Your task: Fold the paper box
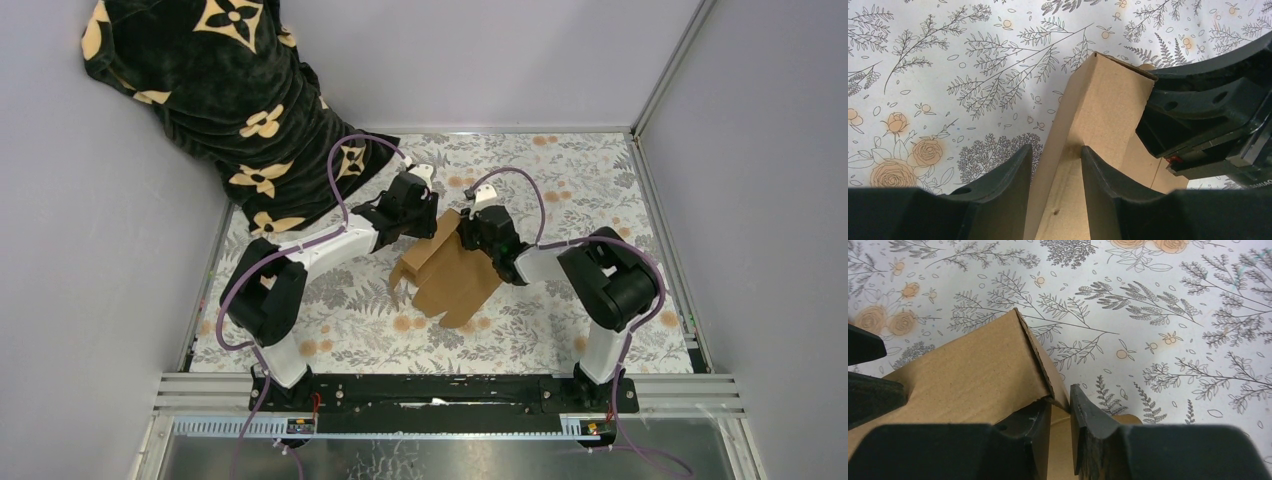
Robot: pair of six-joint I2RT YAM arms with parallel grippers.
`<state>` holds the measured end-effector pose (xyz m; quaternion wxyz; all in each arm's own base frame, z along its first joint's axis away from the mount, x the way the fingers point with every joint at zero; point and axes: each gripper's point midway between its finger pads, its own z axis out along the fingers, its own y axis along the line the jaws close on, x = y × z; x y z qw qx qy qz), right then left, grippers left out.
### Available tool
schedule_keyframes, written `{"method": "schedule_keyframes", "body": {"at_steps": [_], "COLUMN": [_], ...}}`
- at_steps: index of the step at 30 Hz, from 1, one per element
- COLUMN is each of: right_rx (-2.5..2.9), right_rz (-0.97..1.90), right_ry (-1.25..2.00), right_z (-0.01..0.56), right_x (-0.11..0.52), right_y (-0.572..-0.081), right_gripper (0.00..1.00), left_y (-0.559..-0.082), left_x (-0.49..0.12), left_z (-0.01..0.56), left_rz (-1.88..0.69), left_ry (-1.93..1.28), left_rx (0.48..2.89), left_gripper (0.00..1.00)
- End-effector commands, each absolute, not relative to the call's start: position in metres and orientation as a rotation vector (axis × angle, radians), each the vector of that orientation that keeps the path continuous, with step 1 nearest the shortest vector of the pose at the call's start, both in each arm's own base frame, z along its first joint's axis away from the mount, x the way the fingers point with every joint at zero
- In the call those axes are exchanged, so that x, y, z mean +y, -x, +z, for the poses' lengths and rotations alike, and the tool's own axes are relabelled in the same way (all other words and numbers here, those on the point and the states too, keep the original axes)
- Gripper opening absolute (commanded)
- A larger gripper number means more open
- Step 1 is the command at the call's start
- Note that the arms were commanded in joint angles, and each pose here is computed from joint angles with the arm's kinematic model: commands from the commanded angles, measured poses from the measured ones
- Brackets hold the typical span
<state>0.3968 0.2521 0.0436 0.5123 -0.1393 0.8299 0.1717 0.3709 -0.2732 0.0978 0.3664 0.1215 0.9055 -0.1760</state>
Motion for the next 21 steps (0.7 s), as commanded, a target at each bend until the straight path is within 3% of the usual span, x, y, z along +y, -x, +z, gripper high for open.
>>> {"method": "schedule_keyframes", "body": {"at_steps": [1, 11, 21], "right_rx": [1.907, 1.905, 1.871], "right_rz": [0.268, 0.372, 0.436], "right_ry": [0.255, 0.256, 0.258], "right_z": [0.078, 0.082, 0.082], "right_x": [0.233, 0.223, 0.23], "right_y": [-0.411, -0.36, -0.357], "right_gripper": [0.16, 0.14, 0.16], "left_y": [-0.353, -0.352, -0.352], "left_x": [-0.268, -0.274, -0.28], "left_z": [0.067, 0.069, 0.067], "left_rz": [-0.412, -0.46, -0.49], "left_ry": [-0.379, -0.383, -0.385], "left_rx": [2.436, 2.43, 2.435], "left_gripper": [0.48, 0.47, 0.47]}}
